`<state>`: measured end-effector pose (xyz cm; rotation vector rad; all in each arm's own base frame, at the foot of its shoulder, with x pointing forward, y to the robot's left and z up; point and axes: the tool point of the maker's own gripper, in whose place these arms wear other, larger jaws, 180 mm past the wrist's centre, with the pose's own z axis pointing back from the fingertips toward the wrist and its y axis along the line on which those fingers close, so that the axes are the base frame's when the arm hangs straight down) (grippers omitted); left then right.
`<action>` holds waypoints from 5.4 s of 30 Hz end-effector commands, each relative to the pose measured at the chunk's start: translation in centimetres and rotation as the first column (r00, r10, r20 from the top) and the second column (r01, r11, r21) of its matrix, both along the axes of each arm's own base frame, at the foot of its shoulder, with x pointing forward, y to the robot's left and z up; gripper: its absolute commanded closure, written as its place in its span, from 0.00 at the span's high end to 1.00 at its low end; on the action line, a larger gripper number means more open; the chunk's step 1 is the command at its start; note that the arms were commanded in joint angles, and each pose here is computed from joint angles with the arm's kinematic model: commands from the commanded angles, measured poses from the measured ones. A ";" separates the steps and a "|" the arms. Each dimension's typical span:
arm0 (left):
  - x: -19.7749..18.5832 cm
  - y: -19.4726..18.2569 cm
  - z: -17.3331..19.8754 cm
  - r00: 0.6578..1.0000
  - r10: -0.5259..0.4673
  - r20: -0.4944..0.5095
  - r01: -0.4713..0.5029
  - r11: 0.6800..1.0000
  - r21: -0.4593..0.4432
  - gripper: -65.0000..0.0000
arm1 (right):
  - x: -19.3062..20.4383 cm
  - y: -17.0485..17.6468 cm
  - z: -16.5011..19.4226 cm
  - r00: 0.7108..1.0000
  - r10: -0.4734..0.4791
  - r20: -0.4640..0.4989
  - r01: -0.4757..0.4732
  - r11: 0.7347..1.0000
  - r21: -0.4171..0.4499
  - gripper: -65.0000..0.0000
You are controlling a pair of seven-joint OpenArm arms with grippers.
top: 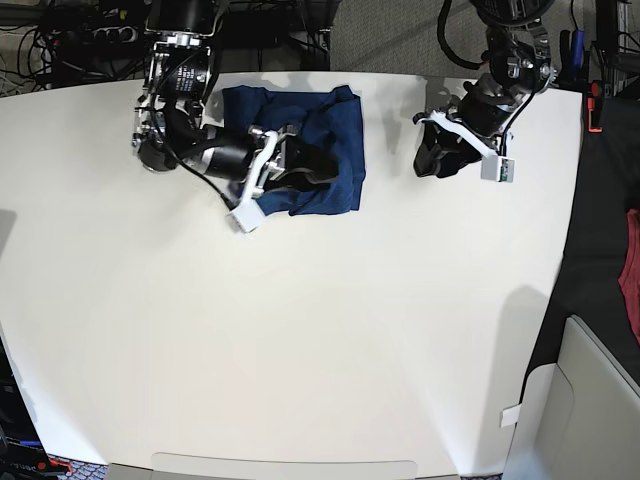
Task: Fold the T-shirt properly
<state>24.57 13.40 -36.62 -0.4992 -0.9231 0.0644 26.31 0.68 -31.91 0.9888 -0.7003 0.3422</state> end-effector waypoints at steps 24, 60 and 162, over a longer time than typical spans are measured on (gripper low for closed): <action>-0.8 -10.2 7.1 0.906 -0.369 0.209 0.373 0.927 0.020 0.35 | 2.5 -10.1 0.5 0.973 0.075 0.219 0.088 0.754 -0.650 0.41; 0.5 -2.8 4.2 0.974 -0.193 0.122 0.185 0.980 0.075 0.35 | 3.2 -2.7 -2.4 0.922 0.370 0.113 -0.194 0.694 -0.693 0.41; -4.6 -13.0 3.4 0.783 -0.617 0.079 0.558 0.752 0.351 0.07 | 7.5 -15.5 1.7 0.968 -0.086 0.237 0.218 0.758 -0.615 0.41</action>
